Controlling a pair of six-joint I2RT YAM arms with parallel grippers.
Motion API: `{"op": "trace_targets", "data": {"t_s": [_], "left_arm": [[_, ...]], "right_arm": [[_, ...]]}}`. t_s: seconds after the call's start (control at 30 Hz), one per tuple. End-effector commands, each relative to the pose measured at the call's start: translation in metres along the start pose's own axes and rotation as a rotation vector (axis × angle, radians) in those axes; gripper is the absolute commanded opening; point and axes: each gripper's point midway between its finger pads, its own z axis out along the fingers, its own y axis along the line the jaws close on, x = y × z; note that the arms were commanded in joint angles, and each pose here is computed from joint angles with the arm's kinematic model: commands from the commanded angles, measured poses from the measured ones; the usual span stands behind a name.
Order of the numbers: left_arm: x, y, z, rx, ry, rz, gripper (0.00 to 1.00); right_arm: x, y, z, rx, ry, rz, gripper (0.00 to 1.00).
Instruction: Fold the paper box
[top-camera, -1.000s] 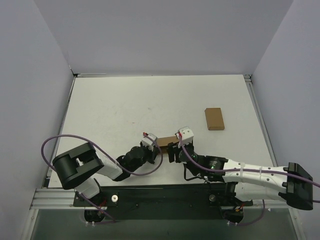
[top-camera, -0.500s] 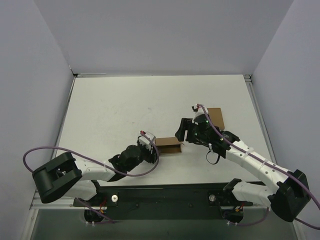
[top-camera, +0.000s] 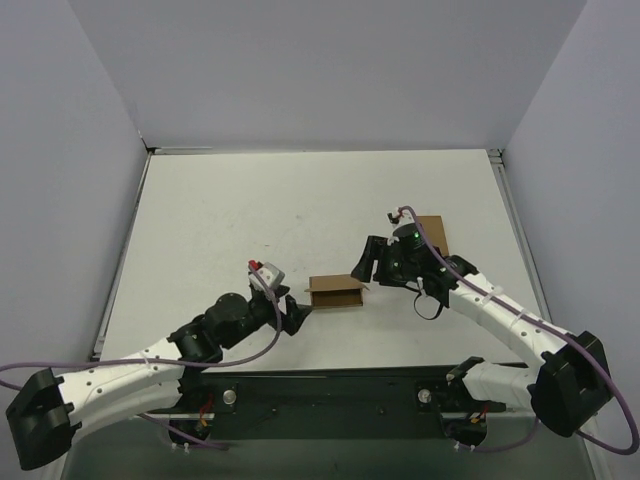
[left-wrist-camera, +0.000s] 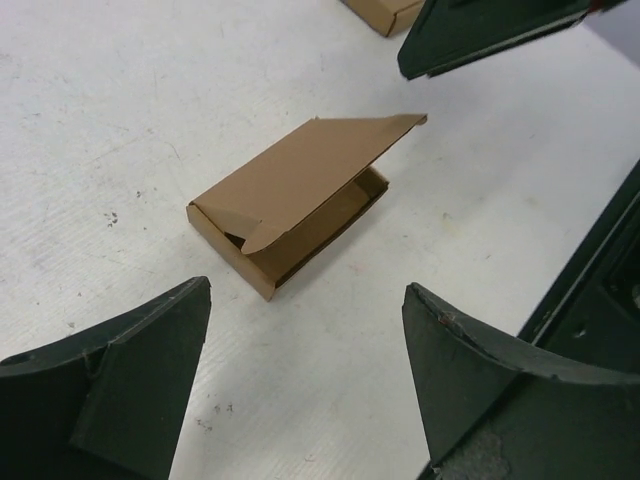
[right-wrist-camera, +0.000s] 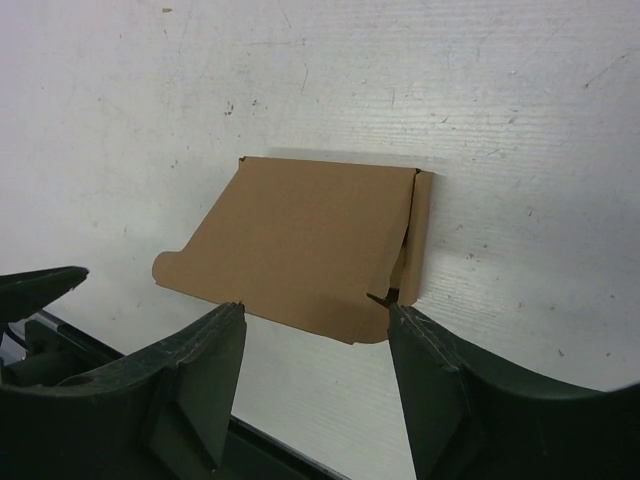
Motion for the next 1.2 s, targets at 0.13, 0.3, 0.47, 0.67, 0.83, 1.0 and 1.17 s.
{"op": "trace_targets", "data": {"t_s": [0.13,0.3,0.47,0.67,0.83,1.0,1.17], "left_arm": [[-0.048,0.022,-0.005,-0.069,0.109,-0.404,0.89],[-0.042,0.03,0.026,-0.026,0.148,-0.581,0.86],[-0.026,0.037,0.049,-0.027,0.194,-0.619,0.82],[-0.011,0.043,0.065,-0.023,0.213,-0.637,0.81],[0.001,0.047,0.071,-0.026,0.228,-0.646,0.8],[0.021,0.05,0.073,-0.037,0.275,-0.646,0.72],[0.046,0.054,0.073,-0.056,0.338,-0.646,0.68]], "right_arm": [[0.002,0.004,0.005,-0.037,0.043,0.061,0.57],[0.013,0.001,0.013,-0.035,0.077,0.081,0.55],[0.019,-0.006,0.019,-0.017,0.081,0.086,0.54],[0.024,-0.014,0.028,0.007,0.091,0.078,0.52],[0.028,-0.02,0.033,0.027,0.104,0.071,0.51],[0.034,-0.025,0.038,0.043,0.123,0.07,0.49],[0.042,-0.033,0.041,0.067,0.141,0.065,0.44]]}}
